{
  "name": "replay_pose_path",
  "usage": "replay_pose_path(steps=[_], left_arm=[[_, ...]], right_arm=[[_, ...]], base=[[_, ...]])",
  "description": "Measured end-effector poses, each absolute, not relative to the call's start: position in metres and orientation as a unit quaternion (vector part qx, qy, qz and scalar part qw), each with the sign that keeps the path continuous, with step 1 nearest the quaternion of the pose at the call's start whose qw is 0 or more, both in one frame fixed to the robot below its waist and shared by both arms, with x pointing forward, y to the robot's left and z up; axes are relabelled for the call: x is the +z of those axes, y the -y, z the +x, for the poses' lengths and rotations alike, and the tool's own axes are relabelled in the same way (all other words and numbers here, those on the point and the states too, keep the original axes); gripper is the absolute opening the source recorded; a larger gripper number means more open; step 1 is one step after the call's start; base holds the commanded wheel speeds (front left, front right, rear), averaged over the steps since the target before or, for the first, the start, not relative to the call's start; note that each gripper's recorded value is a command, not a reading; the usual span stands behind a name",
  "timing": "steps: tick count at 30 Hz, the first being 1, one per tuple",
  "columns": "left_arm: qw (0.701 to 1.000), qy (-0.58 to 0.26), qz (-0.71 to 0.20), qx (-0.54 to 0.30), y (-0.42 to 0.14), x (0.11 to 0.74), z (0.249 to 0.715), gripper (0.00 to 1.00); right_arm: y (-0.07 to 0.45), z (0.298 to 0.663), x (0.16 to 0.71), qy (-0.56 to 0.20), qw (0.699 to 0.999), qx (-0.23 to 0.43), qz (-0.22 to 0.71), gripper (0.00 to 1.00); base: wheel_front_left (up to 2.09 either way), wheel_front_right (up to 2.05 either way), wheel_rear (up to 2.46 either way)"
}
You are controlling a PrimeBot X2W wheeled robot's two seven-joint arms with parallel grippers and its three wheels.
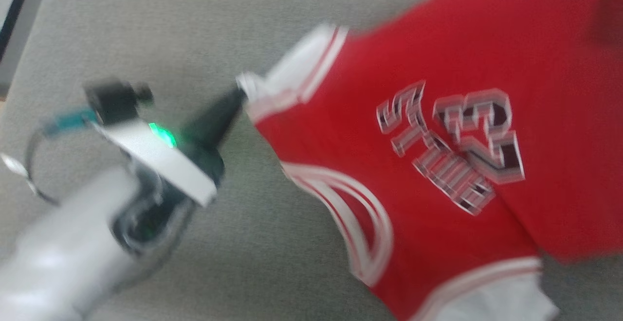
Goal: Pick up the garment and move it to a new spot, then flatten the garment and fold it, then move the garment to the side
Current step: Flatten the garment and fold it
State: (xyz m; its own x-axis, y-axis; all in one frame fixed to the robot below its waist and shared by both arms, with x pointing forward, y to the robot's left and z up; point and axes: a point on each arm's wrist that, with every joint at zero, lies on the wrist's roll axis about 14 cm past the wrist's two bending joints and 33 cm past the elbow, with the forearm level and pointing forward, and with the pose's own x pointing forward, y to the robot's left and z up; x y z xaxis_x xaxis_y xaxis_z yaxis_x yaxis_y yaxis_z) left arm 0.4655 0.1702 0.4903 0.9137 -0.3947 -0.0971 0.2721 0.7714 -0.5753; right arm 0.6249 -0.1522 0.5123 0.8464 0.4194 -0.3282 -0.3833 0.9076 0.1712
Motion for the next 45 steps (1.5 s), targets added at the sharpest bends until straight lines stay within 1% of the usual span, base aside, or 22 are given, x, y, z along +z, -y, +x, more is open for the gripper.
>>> replay_pose_path(steps=[4, 9, 10, 12, 16, 20, 22, 24, 28, 32, 35, 36, 39, 43, 45], left_arm=[[0.939, -0.048, -0.289, -0.18, -0.18, 0.538, 0.514, 0.0], [0.93, 0.011, -0.321, -0.179, -0.186, 0.598, 0.582, 0.0], [0.921, 0.057, -0.345, -0.171, -0.193, 0.633, 0.609, 0.0], [0.917, 0.097, -0.35, -0.165, -0.2, 0.664, 0.632, 0.0], [0.909, 0.163, -0.346, -0.163, -0.2, 0.713, 0.665, 0.0], [0.888, 0.215, -0.36, -0.188, -0.187, 0.761, 0.678, 0.0], [0.88, 0.213, -0.373, -0.203, -0.175, 0.763, 0.68, 0.0], [0.882, 0.193, -0.38, -0.202, -0.174, 0.746, 0.681, 0.0], [0.897, 0.108, -0.381, -0.196, -0.166, 0.669, 0.675, 0.0], [0.885, 0.041, -0.416, -0.203, -0.152, 0.605, 0.651, 0.0], [0.874, -0.006, -0.442, -0.204, -0.142, 0.563, 0.623, 0.0], [0.874, -0.006, -0.442, -0.204, -0.142, 0.563, 0.623, 0.0], [0.86, -0.041, -0.464, -0.209, -0.13, 0.538, 0.589, 0.0], [0.847, -0.073, -0.485, -0.206, -0.124, 0.516, 0.544, 0.0], [0.845, -0.084, -0.488, -0.199, -0.126, 0.508, 0.523, 0.0]], right_arm=[[0.2, 0.652, 0.56, -0.094, 0.983, 0.129, 0.088, 0.0], [0.224, 0.68, 0.604, -0.014, 0.988, 0.076, 0.135, 0.0], [0.232, 0.687, 0.623, 0.018, 0.988, 0.06, 0.143, 0.0], [0.241, 0.694, 0.642, 0.049, 0.987, 0.045, 0.146, 0.0], [0.259, 0.702, 0.675, 0.108, 0.982, 0.016, 0.152, 0.0], [0.272, 0.705, 0.696, 0.139, 0.978, -0.003, 0.152, 0.0], [0.274, 0.708, 0.683, 0.12, 0.982, -0.009, 0.145, 0.0], [0.271, 0.71, 0.663, 0.094, 0.986, -0.008, 0.141, 0.0], [0.262, 0.707, 0.604, 0.026, 0.991, -0.003, 0.132, 0.0], [0.248, 0.695, 0.546, -0.044, 0.991, 0.02, 0.126, 0.0], [0.237, 0.673, 0.496, -0.115, 0.984, 0.042, 0.126, 0.0], [0.237, 0.673, 0.496, -0.115, 0.984, 0.042, 0.126, 0.0], [0.235, 0.642, 0.46, -0.171, 0.974, 0.056, 0.139, 0.0], [0.231, 0.6, 0.436, -0.213, 0.962, 0.081, 0.153, 0.0], [0.231, 0.581, 0.432, -0.226, 0.957, 0.09, 0.16, 0.0]], base=[[0.0, 0.0, 0.0], [0.0, 0.0, 0.0], [0.0, 0.0, 0.0], [0.0, 0.0, 0.0], [0.0, 0.0, 0.0], [0.0, 0.0, 0.0], [0.0, 0.0, 0.0], [0.0, 0.0, 0.0], [0.0, 0.0, 0.0], [0.0, 0.0, 0.0], [0.0, 0.0, 0.0], [0.0, 0.0, 0.0], [0.0, 0.0, 0.0], [0.0, 0.0, 0.0], [0.0, 0.0, 0.0]])
